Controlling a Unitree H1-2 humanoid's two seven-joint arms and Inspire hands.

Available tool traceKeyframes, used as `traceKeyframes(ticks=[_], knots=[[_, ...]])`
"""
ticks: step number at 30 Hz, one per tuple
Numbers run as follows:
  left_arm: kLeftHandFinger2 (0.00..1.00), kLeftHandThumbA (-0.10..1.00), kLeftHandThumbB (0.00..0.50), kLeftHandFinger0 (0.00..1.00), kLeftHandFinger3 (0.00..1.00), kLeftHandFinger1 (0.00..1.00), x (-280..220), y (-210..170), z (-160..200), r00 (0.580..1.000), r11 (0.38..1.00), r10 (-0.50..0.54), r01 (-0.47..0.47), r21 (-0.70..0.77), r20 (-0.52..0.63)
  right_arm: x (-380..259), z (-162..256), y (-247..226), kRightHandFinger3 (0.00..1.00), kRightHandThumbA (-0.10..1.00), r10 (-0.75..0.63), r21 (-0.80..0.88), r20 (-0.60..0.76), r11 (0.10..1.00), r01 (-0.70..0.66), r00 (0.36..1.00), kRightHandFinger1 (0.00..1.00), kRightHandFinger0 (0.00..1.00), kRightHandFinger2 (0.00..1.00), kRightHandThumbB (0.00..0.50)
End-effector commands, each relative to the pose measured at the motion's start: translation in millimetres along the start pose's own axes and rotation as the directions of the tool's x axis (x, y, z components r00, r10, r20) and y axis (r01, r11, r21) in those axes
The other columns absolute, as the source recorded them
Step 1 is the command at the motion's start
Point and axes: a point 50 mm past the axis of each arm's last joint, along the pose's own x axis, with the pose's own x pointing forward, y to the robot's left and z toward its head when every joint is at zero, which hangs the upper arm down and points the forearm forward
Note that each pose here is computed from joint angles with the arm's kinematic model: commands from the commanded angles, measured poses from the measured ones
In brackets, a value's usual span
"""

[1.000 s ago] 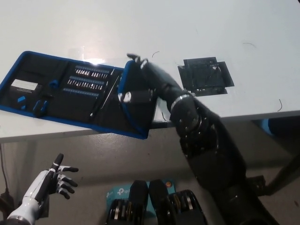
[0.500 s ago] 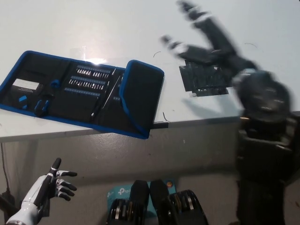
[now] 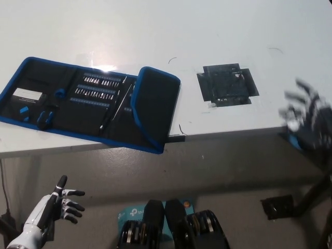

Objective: The robot uses its right hand to lift an edge of the toolkit kept in middle of the desk and make one fold in it

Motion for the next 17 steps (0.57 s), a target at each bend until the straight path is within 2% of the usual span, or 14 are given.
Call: traceKeyframes(ticks=[1,4,7,13,14,16,17], knots=[[0.42,1.00,0.500,0.45,0.60,0.44,0.1,6.5,5.0,0.999,0.999,0.048,-0.048,-0.003,0.021,-22.3,-54.0,-23.2,0.93,0.14,-0.240,0.105,0.207,0.969,0.222,0.949,0.52,0.36,0.73,0.075],[0.44,1.00,0.500,0.45,0.61,0.45,-0.2,7.5,5.3,0.998,0.999,0.053,-0.053,0.002,0.017,-28.4,-83.0,-28.5,0.88,0.15,-0.269,0.069,0.175,0.963,0.261,0.947,0.51,0.37,0.69,0.060],[0.44,1.00,0.500,0.45,0.62,0.45,0.3,8.1,5.3,0.998,0.998,0.060,-0.060,0.000,0.017,-32.6,-107.3,-34.1,0.86,0.15,-0.302,0.046,0.137,0.953,0.299,0.943,0.52,0.36,0.69,0.063],[0.40,1.00,0.500,0.41,0.59,0.42,-0.9,8.6,1.7,0.998,0.998,0.067,-0.067,-0.008,0.016,-37.3,-131.7,-44.3,0.86,0.16,-0.358,0.042,0.099,0.934,0.356,0.928,0.53,0.35,0.71,0.093],[0.42,1.00,0.500,0.43,0.60,0.44,-1.3,9.2,0.9,0.998,0.998,0.068,-0.068,-0.009,0.016,-38.9,-137.6,-45.7,0.84,0.18,-0.373,0.051,0.087,0.928,0.370,0.924,0.50,0.34,0.69,0.107],[0.41,1.00,0.500,0.42,0.60,0.44,-2.2,10.2,0.5,0.997,0.997,0.072,-0.071,-0.010,0.015,-40.6,-145.2,-45.9,0.82,0.25,-0.391,0.055,0.059,0.920,0.389,0.918,0.51,0.34,0.68,0.135],[0.41,1.00,0.500,0.42,0.60,0.44,-2.2,10.2,0.5,0.997,0.997,0.072,-0.071,-0.010,0.015,-40.6,-145.2,-45.9,0.82,0.25,-0.391,0.055,0.059,0.920,0.389,0.918,0.51,0.34,0.68,0.135]])
